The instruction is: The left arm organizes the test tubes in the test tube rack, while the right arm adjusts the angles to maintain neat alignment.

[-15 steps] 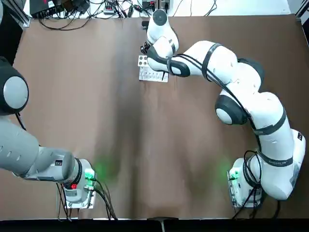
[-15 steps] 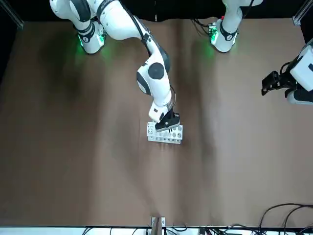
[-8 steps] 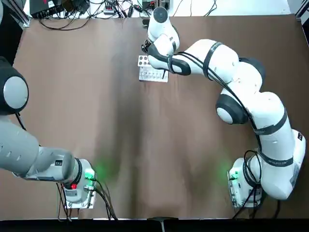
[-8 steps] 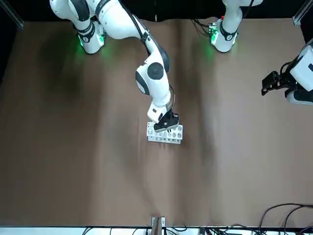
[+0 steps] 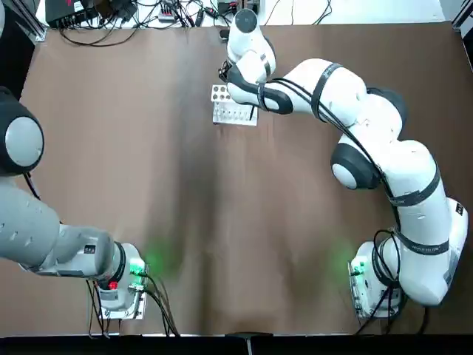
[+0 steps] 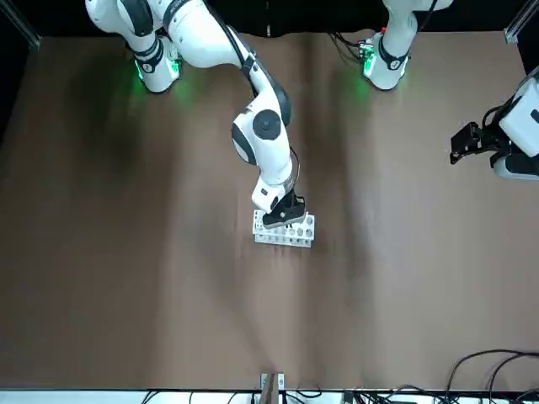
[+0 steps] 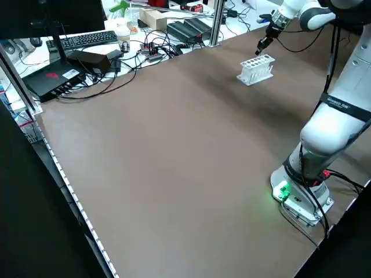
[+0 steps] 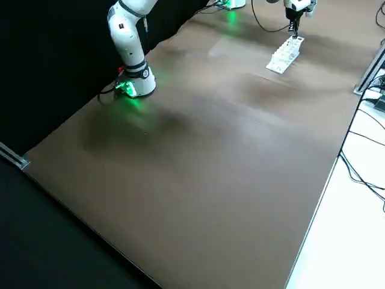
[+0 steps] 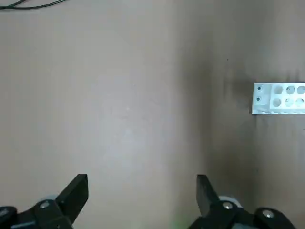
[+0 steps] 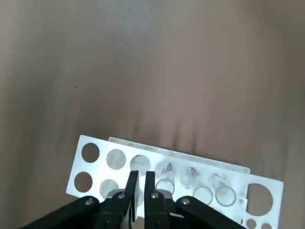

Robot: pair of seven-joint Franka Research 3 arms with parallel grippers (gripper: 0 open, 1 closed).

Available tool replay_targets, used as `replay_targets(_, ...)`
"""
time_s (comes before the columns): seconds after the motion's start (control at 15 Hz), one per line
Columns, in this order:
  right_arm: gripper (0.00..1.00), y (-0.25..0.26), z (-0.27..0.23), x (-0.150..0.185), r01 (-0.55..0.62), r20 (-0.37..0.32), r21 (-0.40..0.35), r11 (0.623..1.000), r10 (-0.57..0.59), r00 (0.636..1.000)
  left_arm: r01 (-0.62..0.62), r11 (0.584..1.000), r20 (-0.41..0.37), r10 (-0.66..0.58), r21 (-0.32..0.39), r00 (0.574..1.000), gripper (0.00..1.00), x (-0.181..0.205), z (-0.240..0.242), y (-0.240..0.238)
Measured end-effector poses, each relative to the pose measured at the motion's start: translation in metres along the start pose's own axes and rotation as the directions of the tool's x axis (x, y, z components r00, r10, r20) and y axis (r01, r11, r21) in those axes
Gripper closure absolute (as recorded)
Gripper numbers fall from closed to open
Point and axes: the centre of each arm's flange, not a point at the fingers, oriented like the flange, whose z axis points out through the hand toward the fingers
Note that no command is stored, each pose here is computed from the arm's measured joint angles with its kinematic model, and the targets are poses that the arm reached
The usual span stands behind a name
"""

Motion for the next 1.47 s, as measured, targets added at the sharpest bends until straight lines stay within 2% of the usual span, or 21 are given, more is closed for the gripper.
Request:
replay_targets(0.33, 0.88, 0.002, -0.002, 0.003, -0.004, -0.004, 0.001, 1.0, 0.004, 1.0, -0.001, 1.0, 0.001, 0.001, 0.0, 1.0, 0.0, 0.0, 0.0, 0.0)
replay_targets(0.47, 0.88, 0.001, -0.009, 0.002, -0.003, 0.025, -0.016, 1.0, 0.003, 1.0, -0.001, 1.0, 0.001, 0.001, 0.0, 1.0, 0.0, 0.0, 0.001, 0.0)
replay_targets(0.87, 0.87, -0.011, -0.063, 0.008, -0.008, 0.024, 0.008, 1.0, 0.007, 1.0, -0.001, 1.0, 0.001, 0.001, 0.0, 1.0, 0.0, 0.0, 0.001, 0.0)
replay_targets(1.2, 0.88, 0.008, -0.107, 0.017, -0.034, 0.095, -0.048, 0.998, 0.039, 0.995, -0.001, 1.0, 0.002, 0.001, 0.0, 1.0, 0.0, 0.0, 0.001, 0.001)
replay_targets(1.47, 0.91, 0.056, -0.152, 0.042, -0.095, 0.147, -0.1, 0.99, 0.109, 0.983, -0.002, 1.0, 0.002, 0.002, 0.0, 1.0, 0.0, 0.0, 0.001, 0.001)
